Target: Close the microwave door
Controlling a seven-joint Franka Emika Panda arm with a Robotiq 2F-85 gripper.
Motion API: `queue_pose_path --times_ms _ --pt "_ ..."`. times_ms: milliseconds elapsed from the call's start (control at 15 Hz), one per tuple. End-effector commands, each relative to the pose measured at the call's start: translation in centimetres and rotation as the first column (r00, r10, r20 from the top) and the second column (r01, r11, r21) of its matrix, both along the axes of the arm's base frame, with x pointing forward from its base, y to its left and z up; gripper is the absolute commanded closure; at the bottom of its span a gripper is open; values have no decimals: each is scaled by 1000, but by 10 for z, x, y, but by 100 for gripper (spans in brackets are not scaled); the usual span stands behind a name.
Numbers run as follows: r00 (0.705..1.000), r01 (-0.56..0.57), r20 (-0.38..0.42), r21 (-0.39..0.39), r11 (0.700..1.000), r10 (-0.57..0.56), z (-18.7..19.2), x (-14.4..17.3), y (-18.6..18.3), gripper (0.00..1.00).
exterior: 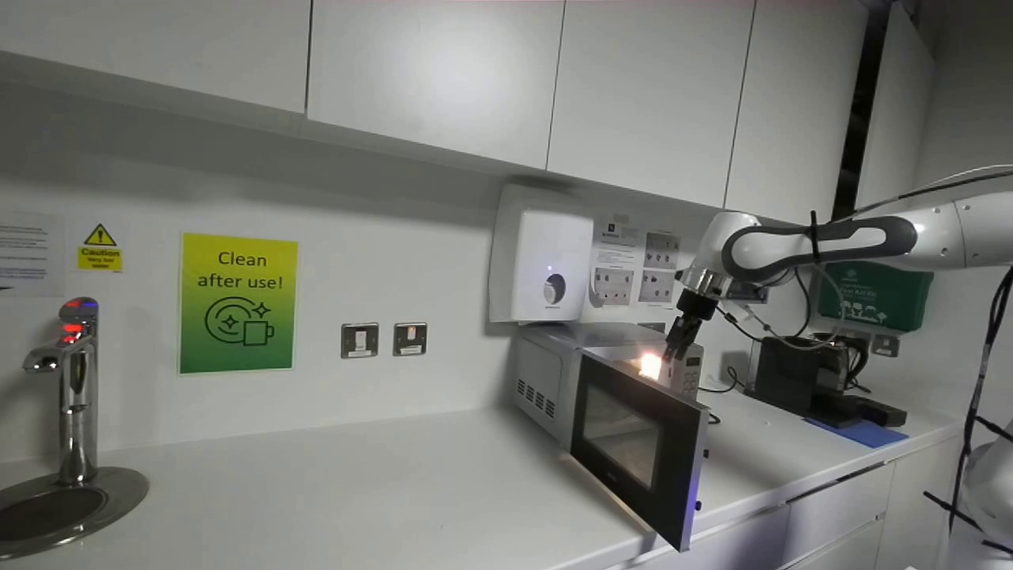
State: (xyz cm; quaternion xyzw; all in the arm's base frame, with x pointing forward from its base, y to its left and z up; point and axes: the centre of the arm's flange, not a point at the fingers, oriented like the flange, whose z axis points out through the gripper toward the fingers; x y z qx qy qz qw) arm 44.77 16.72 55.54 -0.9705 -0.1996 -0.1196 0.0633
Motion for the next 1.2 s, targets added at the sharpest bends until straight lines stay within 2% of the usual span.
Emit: queue_pose_path --times_ms 0,733,1133 --pt "999 -51 -4 9 999 51 18 1 29 0" --pt "988 -154 23 10 988 154 41 3 92 0" --pt "991 -136 0 17 991 136 40 3 131 0"
